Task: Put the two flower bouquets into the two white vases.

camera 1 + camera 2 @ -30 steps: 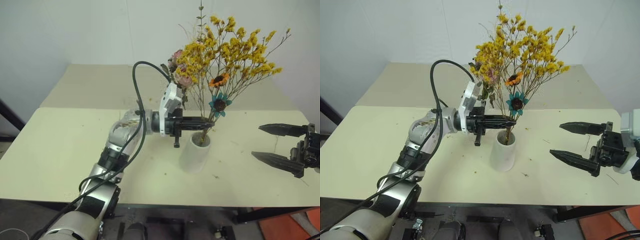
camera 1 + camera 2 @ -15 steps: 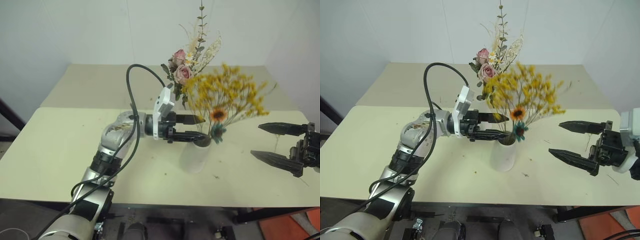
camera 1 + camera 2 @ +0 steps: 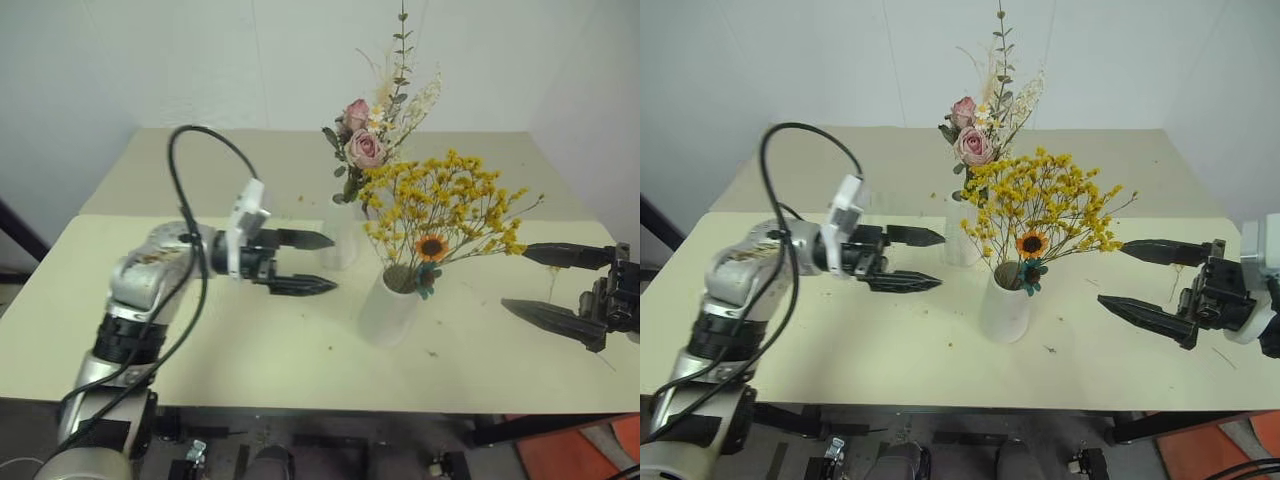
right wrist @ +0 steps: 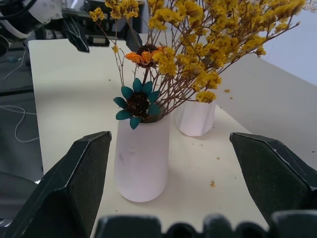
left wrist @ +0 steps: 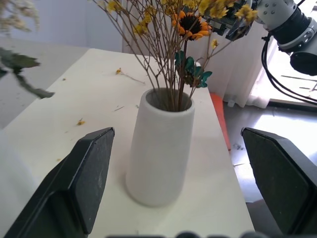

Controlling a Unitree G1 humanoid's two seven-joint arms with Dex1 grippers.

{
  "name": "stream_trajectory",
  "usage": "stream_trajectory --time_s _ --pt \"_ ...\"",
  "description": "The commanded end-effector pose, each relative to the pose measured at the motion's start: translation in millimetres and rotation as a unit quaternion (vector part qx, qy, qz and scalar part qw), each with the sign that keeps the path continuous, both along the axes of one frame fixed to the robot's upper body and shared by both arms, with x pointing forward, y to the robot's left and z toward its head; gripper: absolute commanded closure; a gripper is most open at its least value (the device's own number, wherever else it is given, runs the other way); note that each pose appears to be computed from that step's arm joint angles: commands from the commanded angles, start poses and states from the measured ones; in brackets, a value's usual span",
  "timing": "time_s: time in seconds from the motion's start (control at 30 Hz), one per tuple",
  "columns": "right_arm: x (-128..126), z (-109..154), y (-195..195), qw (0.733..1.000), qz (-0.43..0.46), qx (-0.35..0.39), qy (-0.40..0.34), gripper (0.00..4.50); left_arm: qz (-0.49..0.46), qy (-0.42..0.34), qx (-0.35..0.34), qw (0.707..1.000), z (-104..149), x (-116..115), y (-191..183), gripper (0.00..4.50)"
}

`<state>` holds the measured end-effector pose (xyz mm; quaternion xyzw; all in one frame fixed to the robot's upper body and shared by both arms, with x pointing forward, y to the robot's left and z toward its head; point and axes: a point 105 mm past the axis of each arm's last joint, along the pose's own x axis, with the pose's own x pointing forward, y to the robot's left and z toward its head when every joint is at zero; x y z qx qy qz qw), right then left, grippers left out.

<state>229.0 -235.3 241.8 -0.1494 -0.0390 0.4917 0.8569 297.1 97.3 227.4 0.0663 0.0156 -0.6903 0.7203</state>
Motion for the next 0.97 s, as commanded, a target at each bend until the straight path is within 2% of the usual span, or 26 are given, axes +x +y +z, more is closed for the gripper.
stream_trajectory --time_s 0.03,0.23,0.53,0.7,0.97 --pt "-1 7 -1 1.0 0.0 -0.009 -0.02 0.0 0.021 -0.032 0.008 0.999 10 -6 22 0.03" --pt "-1 1 -4 1.0 -0.008 -0.008 -0.011 0.0 0.086 -0.044 0.024 0.995 11 -9 61 0.03" --pt "-1 -6 -11 1.0 -0.021 -0.013 0.0 0.0 0.136 -0.05 0.035 0.989 12 -22 90 0.03" --pt "-1 -13 -12 0.999 -0.032 -0.013 0.008 0.0 0.146 -0.055 0.026 0.987 17 -28 96 0.03" --pt "-2 -17 -16 0.999 -0.048 -0.016 0.013 0.0 0.128 -0.046 0.034 0.99 6 -42 95 0.03"
